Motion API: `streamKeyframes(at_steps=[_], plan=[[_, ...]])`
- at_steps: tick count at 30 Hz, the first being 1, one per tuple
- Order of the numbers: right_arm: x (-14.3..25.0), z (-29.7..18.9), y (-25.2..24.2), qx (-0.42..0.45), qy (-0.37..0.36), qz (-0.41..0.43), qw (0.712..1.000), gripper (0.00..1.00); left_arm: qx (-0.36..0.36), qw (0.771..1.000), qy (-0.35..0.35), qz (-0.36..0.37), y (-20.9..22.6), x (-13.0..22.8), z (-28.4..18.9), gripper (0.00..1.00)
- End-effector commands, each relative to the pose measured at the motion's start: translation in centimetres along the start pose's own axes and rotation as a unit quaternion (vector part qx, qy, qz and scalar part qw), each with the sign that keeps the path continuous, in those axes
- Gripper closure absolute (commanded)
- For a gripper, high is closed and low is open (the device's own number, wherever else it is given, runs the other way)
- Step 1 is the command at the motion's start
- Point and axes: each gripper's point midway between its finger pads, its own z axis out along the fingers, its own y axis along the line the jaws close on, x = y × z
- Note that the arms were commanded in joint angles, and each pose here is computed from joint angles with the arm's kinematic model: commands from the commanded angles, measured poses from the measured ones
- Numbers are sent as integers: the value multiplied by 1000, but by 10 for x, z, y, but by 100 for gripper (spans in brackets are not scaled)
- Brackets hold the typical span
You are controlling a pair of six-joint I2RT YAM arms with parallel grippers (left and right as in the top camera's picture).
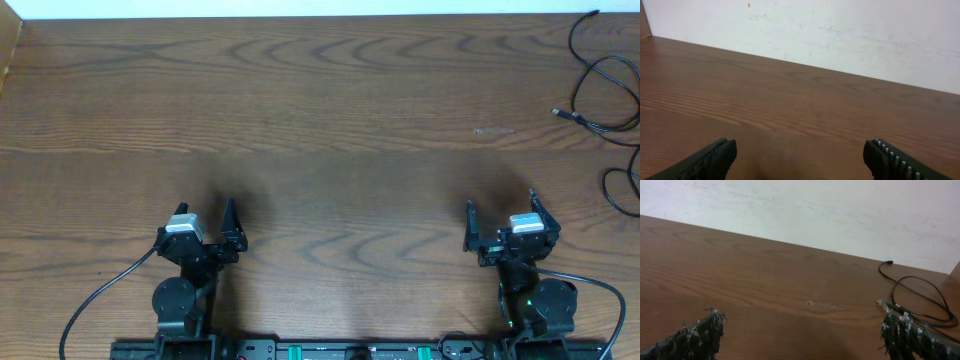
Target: Untangle cables
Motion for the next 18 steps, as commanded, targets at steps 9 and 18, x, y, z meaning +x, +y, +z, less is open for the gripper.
streamKeyframes(at_steps=[9,18], plan=[[1,0,-3,9,0,6,1000,1,-2,1000,24,-2,2,15,1,14],[1,0,-3,9,0,6,1000,1,-2,1000,24,-2,2,15,1,14]])
